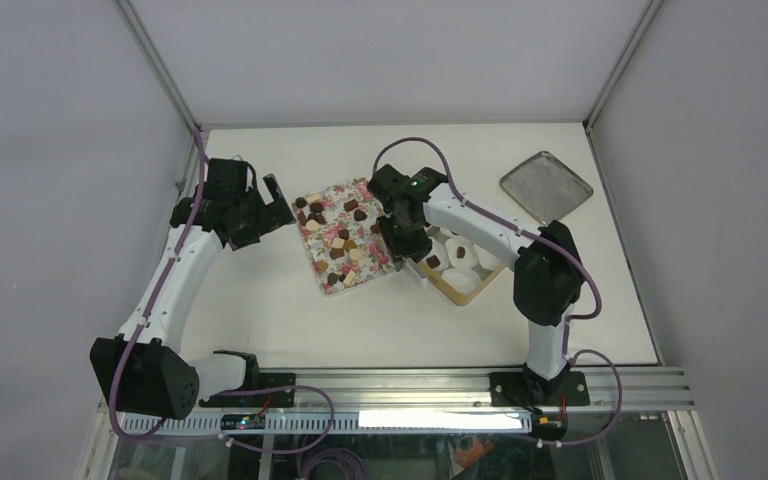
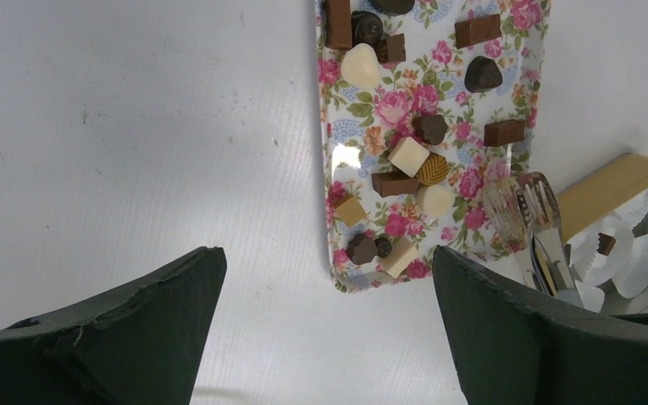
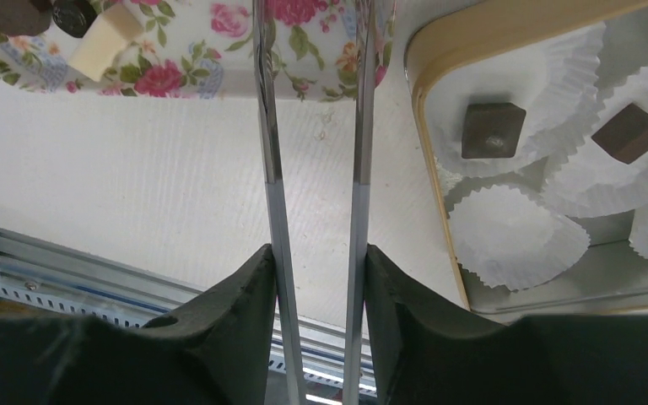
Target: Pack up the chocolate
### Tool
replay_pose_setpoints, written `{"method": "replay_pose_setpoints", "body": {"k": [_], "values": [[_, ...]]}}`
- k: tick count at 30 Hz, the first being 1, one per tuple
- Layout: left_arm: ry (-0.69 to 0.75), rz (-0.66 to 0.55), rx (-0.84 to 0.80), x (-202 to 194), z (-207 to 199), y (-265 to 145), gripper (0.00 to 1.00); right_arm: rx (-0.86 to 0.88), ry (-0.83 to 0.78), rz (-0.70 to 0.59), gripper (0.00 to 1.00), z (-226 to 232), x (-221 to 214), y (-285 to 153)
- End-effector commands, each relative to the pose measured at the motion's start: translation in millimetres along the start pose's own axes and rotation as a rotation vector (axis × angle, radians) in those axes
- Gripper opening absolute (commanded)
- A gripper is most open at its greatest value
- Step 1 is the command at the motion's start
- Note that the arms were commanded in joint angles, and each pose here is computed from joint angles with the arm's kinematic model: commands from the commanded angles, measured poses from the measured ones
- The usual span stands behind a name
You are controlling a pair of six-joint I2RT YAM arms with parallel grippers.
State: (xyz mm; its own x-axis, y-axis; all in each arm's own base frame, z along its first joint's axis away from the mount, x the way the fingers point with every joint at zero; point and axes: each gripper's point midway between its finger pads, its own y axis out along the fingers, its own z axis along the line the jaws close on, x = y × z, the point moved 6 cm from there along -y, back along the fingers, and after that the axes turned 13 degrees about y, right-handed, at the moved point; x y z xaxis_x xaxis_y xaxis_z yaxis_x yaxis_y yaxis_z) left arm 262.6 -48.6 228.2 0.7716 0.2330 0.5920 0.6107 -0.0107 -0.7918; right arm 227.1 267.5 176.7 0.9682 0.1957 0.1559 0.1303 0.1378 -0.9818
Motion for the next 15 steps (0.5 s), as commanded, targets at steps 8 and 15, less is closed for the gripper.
{"method": "replay_pose_setpoints", "body": {"k": [8, 15], "values": [[0.032, -0.069, 0.022, 6.4, 6.8, -13.8, 0.99, 0.069, 0.036, -0.065, 0.46, 28.4, 38.4, 16.7], [0.032, -0.07, 0.023, 5.2, 7.7, -15.7, 0.99, 0.052, 0.049, -0.09, 0.46, 31.4, 56.2, 25.9]]}}
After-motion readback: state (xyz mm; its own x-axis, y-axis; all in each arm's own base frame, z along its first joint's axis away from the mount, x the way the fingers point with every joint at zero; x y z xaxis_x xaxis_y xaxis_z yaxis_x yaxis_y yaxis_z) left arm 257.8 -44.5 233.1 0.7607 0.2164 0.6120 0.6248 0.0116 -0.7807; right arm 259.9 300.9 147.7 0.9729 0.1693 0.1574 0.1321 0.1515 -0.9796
